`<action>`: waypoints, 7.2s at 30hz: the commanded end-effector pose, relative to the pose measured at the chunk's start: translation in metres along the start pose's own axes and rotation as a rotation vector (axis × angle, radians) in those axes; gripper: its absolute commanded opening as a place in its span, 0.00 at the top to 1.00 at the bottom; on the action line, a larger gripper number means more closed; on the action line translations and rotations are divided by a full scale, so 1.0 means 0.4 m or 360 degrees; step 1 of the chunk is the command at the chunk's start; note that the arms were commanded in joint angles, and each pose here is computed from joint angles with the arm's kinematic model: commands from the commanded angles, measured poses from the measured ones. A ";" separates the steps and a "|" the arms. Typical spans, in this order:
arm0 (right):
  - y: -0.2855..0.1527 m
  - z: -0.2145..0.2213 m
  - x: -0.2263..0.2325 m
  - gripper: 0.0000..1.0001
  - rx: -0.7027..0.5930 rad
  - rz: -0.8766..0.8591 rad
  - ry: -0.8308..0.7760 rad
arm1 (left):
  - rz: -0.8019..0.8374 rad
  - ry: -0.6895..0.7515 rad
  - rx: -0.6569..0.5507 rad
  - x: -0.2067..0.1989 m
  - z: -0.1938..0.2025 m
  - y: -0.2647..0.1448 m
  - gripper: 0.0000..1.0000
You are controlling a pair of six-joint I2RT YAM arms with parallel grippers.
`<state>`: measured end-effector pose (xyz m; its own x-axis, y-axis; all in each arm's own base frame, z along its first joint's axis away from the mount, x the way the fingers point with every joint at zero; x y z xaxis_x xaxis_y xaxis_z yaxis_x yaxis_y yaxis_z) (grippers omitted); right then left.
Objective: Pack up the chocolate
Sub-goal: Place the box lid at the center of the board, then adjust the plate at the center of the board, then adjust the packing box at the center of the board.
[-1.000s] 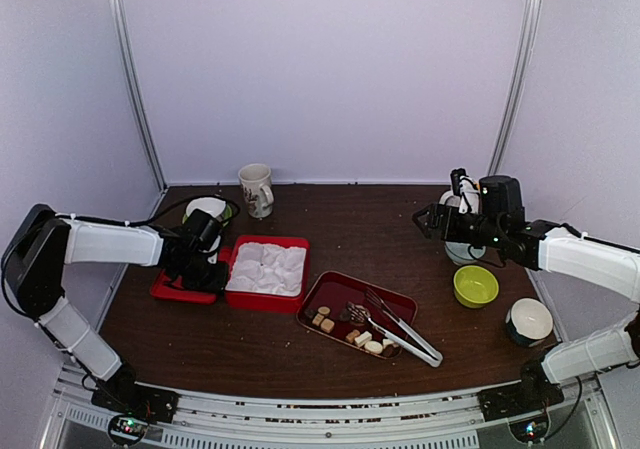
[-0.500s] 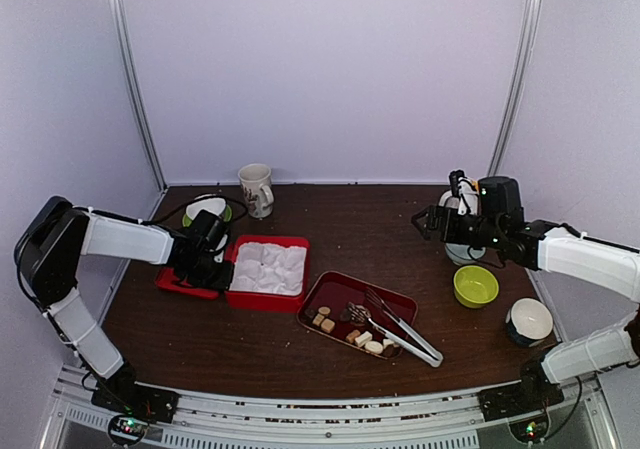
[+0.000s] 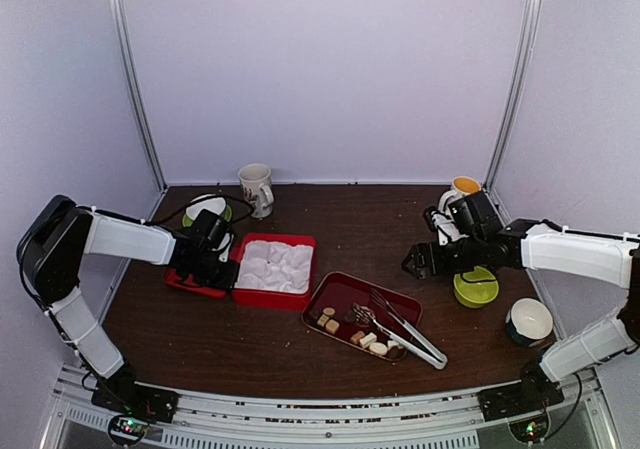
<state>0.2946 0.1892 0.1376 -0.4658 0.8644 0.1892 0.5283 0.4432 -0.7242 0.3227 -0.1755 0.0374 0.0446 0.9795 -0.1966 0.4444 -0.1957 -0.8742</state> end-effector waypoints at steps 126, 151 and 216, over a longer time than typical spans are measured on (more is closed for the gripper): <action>0.209 0.110 -0.015 0.93 0.0195 0.0372 0.0548 | 0.0223 -0.0200 -0.0231 -0.043 -0.148 -0.125 0.49; 0.126 0.061 -0.031 0.62 0.0032 0.0430 0.0363 | 0.0332 -0.0145 -0.0111 -0.087 -0.146 -0.053 0.43; 0.053 0.025 0.002 0.56 -0.0128 0.0299 0.0195 | 0.0292 0.0131 0.0117 -0.112 0.053 -0.115 0.77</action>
<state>0.3002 0.1958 0.1140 -0.2590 0.9573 0.1287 0.6506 0.2714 -0.7093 0.2928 -0.2203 0.0778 0.1884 0.9158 -0.3547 0.3686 -0.4007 -0.8388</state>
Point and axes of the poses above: each gripper's point midway between its finger pads, its own y axis out along the fingers, its own x axis along the line the jaws close on, z = x × y, the point moved 2 cm from there along -y, back along the fingers, and after that the axes turned 12 degrees about -y, right-handed, at the moved point
